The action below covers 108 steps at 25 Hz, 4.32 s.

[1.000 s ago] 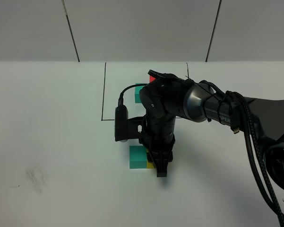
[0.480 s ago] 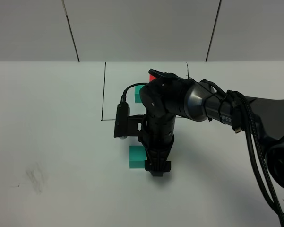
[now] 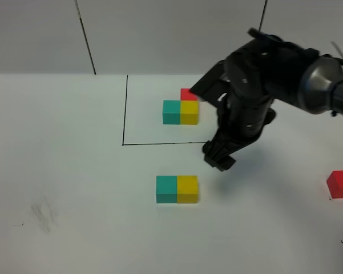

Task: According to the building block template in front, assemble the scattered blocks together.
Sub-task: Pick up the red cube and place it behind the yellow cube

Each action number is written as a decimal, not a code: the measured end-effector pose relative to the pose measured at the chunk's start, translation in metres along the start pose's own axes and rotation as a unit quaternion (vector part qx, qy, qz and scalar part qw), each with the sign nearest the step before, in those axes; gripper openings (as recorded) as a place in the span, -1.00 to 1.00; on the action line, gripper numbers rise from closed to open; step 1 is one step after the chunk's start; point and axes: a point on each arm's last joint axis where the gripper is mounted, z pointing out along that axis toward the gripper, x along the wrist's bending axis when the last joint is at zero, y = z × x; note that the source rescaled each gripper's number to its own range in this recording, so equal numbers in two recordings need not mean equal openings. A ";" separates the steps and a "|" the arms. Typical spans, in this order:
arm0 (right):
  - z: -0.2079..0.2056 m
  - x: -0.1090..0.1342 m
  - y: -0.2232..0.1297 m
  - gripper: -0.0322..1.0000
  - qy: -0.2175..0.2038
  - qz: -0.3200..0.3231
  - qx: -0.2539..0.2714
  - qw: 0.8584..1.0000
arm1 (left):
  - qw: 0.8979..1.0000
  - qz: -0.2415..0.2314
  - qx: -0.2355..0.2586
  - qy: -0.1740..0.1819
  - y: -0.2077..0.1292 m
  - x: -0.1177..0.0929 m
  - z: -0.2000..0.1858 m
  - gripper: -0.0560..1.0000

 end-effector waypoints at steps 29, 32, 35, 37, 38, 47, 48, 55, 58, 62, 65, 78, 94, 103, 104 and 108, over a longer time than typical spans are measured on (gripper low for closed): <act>0.045 -0.122 -0.146 0.60 -0.078 0.366 0.018 0.927 | 1.000 0.000 0.000 0.000 0.000 0.000 0.000 0.44; 0.054 -0.123 -0.148 0.60 -0.075 0.364 0.031 0.928 | 1.000 0.000 0.000 0.000 0.000 0.000 0.000 0.44; 0.061 -0.125 -0.151 0.60 -0.074 0.366 0.038 0.927 | 1.000 0.000 0.000 0.000 0.000 0.000 0.000 0.44; 0.065 -0.127 -0.151 0.60 -0.073 0.364 0.040 0.928 | 1.000 0.000 0.000 0.000 0.000 0.000 0.000 0.44; 0.067 -0.127 -0.151 0.60 -0.073 0.362 0.040 0.928 | 1.000 0.000 0.000 0.000 0.000 0.000 0.000 0.44; 0.081 -0.132 -0.155 0.60 -0.069 0.357 0.045 0.931 | 1.000 0.000 0.000 0.000 0.000 0.000 0.000 0.44; 0.081 -0.133 -0.155 0.60 -0.069 0.354 0.044 0.932 | 1.000 0.000 0.000 0.000 0.000 0.000 0.000 0.44; 0.081 -0.136 -0.159 0.36 -0.064 0.355 0.044 0.931 | 1.000 0.000 0.000 0.000 0.000 0.000 0.000 0.44; 0.081 -0.135 -0.159 0.12 -0.061 0.349 0.048 0.934 | 1.000 0.000 0.000 0.000 0.000 0.000 0.000 0.44; 0.081 -0.134 -0.159 -0.40 -0.053 0.344 0.051 0.936 | 1.000 0.000 0.000 0.000 0.000 0.000 0.000 0.44; 0.081 -0.133 -0.159 -0.57 -0.046 0.342 0.054 0.937 | 1.000 0.000 0.000 0.000 0.000 0.000 0.000 0.44; 0.041 -0.126 -0.143 -0.57 -0.024 0.353 -0.019 0.935 | 1.000 0.000 0.000 0.000 0.000 0.000 0.000 0.44; -0.015 -0.060 -0.043 -0.58 0.028 0.342 -0.089 0.935 | 1.000 0.000 0.000 0.000 0.000 0.000 0.000 0.44; -0.006 -0.025 0.002 -0.58 -0.021 0.335 -0.043 0.941 | 1.000 0.000 0.000 0.000 0.000 0.000 0.000 0.44; -0.005 -0.022 0.006 -0.58 -0.008 0.340 -0.042 0.939 | 1.000 0.000 0.000 0.000 0.000 0.000 0.000 0.44; 0.001 -0.016 0.017 -0.58 0.033 0.355 -0.033 0.934 | 1.000 0.000 0.000 0.000 0.000 0.000 0.000 0.44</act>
